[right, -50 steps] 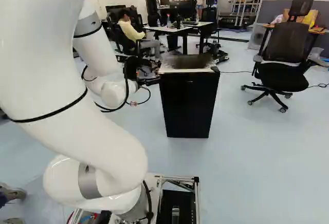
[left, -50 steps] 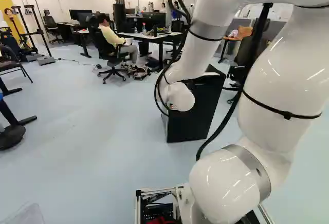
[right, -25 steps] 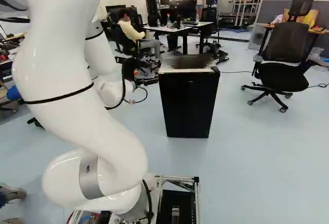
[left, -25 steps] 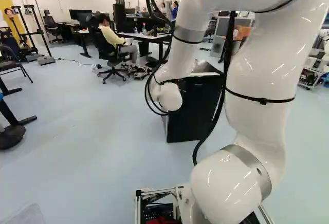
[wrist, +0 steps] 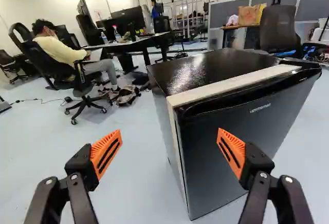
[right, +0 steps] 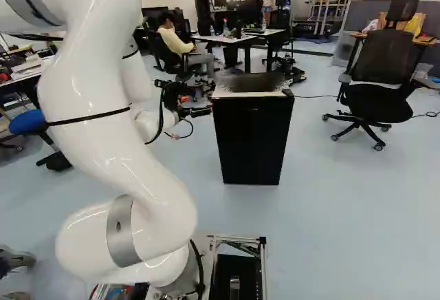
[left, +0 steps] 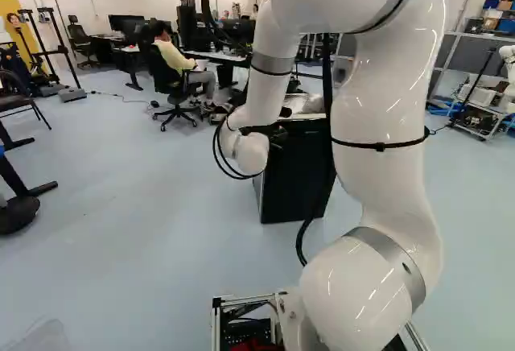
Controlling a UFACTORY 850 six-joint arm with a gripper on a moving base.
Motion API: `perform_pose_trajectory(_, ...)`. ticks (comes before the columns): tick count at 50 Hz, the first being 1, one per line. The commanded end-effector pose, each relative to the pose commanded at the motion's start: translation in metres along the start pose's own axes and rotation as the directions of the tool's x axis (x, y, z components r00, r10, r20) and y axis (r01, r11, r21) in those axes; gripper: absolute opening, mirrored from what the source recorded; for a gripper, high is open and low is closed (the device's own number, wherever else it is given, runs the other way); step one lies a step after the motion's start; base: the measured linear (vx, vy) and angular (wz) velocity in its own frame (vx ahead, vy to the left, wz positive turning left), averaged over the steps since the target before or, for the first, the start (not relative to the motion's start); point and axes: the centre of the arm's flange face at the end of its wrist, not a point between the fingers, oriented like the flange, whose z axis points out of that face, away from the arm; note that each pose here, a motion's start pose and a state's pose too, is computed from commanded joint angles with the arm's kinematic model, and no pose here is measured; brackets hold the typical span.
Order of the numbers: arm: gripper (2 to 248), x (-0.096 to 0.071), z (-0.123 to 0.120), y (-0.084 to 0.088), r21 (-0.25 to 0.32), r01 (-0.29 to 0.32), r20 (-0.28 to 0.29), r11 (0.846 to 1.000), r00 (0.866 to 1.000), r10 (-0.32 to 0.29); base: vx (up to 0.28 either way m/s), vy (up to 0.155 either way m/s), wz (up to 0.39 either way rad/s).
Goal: Grab a drink from the fridge
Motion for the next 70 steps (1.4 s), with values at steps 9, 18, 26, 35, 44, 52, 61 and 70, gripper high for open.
perform_pose_trajectory(9,247,-0.01,0.008,-0.009,-0.047,-0.012,-0.013,0.999,1.0,0.011,0.0,0.0,0.0)
perform_pose_trajectory(18,247,-0.022,0.015,-0.019,-0.094,-0.023,-0.028,0.995,0.999,0.021,0.0,0.0,0.0)
perform_pose_trajectory(26,247,-0.032,0.021,-0.027,-0.136,-0.033,-0.043,0.99,0.999,0.028,0.0,0.0,0.0)
perform_pose_trajectory(35,247,-0.043,0.027,-0.037,-0.183,-0.045,-0.062,0.982,0.997,0.034,0.0,0.0,0.0)
perform_pose_trajectory(44,247,-0.055,0.033,-0.045,-0.233,-0.058,-0.082,0.971,0.996,0.04,0.0,0.0,0.0)
perform_pose_trajectory(52,247,-0.065,0.04,-0.049,-0.283,-0.071,-0.102,0.956,0.994,0.044,0.0,0.0,0.0)
perform_pose_trajectory(61,247,-0.074,0.049,-0.053,-0.34,-0.092,-0.13,0.936,0.99,0.05,0.0,0.0,0.0)
perform_pose_trajectory(70,247,-0.074,0.056,-0.06,-0.37,-0.12,-0.154,0.921,0.986,0.067,0.0,0.0,0.0)
